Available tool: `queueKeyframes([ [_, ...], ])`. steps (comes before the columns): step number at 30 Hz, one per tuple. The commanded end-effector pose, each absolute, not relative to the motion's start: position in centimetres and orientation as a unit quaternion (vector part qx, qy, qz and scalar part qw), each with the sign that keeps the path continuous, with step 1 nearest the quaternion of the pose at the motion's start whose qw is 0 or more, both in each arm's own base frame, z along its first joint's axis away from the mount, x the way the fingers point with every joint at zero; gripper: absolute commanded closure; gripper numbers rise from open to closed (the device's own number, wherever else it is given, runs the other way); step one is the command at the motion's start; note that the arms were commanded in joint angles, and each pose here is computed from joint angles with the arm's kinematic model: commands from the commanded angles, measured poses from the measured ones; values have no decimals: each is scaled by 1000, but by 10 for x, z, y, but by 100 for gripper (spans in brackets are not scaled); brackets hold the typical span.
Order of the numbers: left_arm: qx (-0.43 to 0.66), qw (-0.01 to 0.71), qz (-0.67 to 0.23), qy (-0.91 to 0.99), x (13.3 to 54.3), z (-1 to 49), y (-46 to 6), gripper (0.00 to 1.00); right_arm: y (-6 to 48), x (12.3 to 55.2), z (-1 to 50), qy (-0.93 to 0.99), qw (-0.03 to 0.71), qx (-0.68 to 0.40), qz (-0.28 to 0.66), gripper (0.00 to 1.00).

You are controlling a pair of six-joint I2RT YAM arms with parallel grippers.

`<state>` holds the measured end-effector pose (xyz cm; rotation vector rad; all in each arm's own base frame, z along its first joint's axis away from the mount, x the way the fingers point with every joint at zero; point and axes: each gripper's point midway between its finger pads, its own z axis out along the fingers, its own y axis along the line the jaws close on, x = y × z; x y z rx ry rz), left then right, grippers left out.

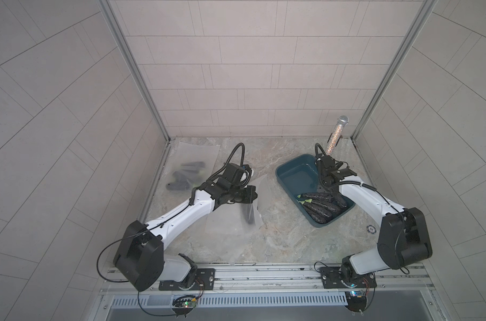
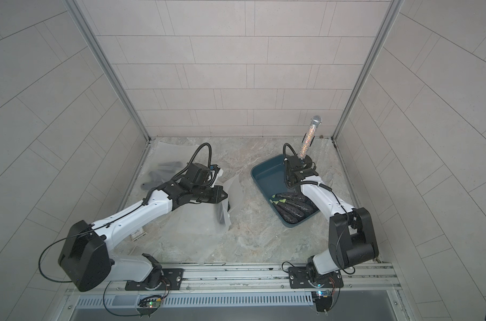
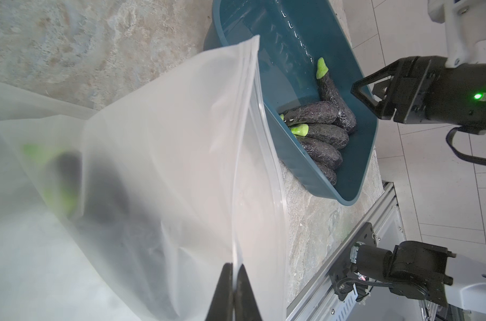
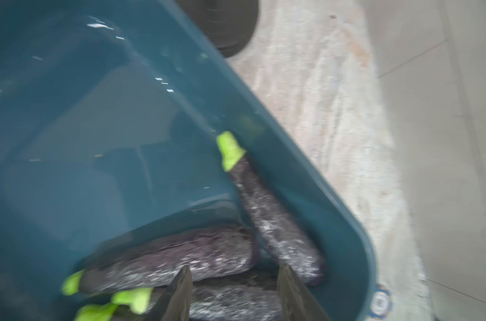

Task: Place the eggplant in a zip-top bag and seal the zipper
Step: Pick up the eggplant from the basket.

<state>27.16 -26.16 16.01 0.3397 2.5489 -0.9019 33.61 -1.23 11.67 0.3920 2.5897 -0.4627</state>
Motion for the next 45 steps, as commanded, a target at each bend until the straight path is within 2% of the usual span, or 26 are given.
queueKeyframes([
  [1,131,201,-324,915,272,163,-263,100,-42,327,116,932,223,148,-244,49],
  [18,136,190,-330,915,274,155,-268,100,-52,344,59,953,177,168,-181,49],
  [33,133,196,-325,916,275,156,-264,100,-49,357,35,966,143,161,-145,48],
  [45,130,199,-323,916,276,157,-261,100,-46,362,38,967,151,156,-135,73],
])
